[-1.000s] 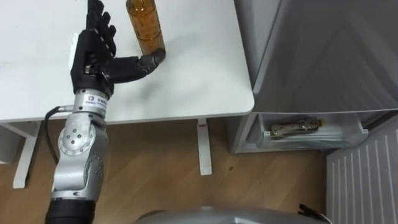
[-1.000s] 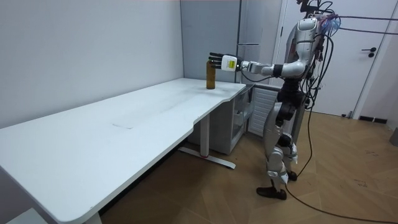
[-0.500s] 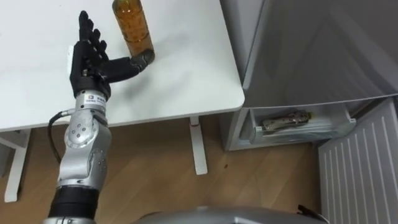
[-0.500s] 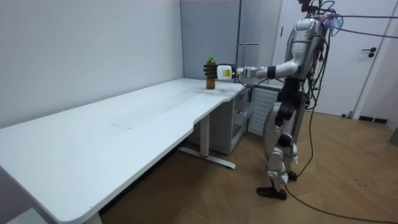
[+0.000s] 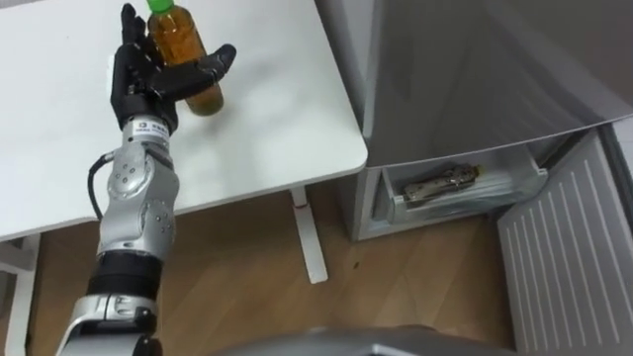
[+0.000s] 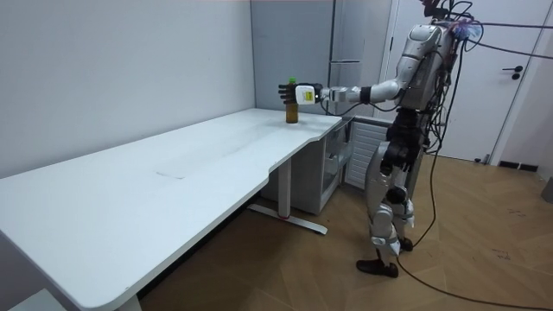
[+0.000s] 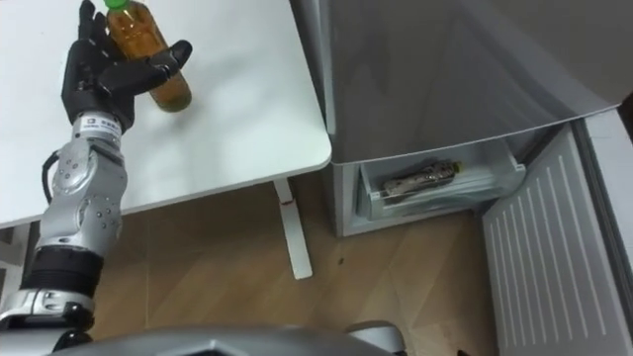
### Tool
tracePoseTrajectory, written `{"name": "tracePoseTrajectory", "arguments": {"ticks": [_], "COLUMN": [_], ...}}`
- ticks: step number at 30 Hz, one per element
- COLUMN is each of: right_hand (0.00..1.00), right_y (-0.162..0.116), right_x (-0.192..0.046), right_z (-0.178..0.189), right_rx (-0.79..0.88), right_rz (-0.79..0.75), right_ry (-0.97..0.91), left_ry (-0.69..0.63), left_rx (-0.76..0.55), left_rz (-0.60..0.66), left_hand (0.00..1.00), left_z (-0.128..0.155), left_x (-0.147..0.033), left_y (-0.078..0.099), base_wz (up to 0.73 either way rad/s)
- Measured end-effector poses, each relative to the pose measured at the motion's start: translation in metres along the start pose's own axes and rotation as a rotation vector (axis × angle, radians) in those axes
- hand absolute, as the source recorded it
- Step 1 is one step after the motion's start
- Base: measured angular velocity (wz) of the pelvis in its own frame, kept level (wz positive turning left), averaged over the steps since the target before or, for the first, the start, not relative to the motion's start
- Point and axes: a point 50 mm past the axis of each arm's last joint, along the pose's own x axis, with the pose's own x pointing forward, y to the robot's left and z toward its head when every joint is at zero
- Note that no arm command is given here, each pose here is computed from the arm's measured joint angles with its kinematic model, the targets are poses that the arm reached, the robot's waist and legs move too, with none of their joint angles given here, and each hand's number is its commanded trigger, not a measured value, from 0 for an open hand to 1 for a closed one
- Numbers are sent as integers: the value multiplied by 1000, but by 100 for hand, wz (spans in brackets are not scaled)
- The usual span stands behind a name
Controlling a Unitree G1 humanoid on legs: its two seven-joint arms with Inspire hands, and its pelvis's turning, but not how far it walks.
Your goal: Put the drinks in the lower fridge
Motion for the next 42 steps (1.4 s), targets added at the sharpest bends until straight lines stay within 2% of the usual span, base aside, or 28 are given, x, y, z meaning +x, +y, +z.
{"name": "tracePoseTrajectory", "arguments": {"ticks": [10,20,42], "right_hand": [0,0,0], "right_y": [-1,-3,-2], "right_x": [-1,-1,-1], "right_z": [-7,-14,-7], "right_rx": [-136,-177,-194], "right_rz": [-4,-18,-12], "right_ry": [49,90,101], "left_ry": [-16,-56,82], "left_rx": [-3,-4,-18], "left_rz": [3,26,113], "left_hand": [0,0,0], "left_z": [6,24,10], "left_x": [5,13,19], "left_y": [-2,8,23], "base_wz": [-10,-8,-2]}}
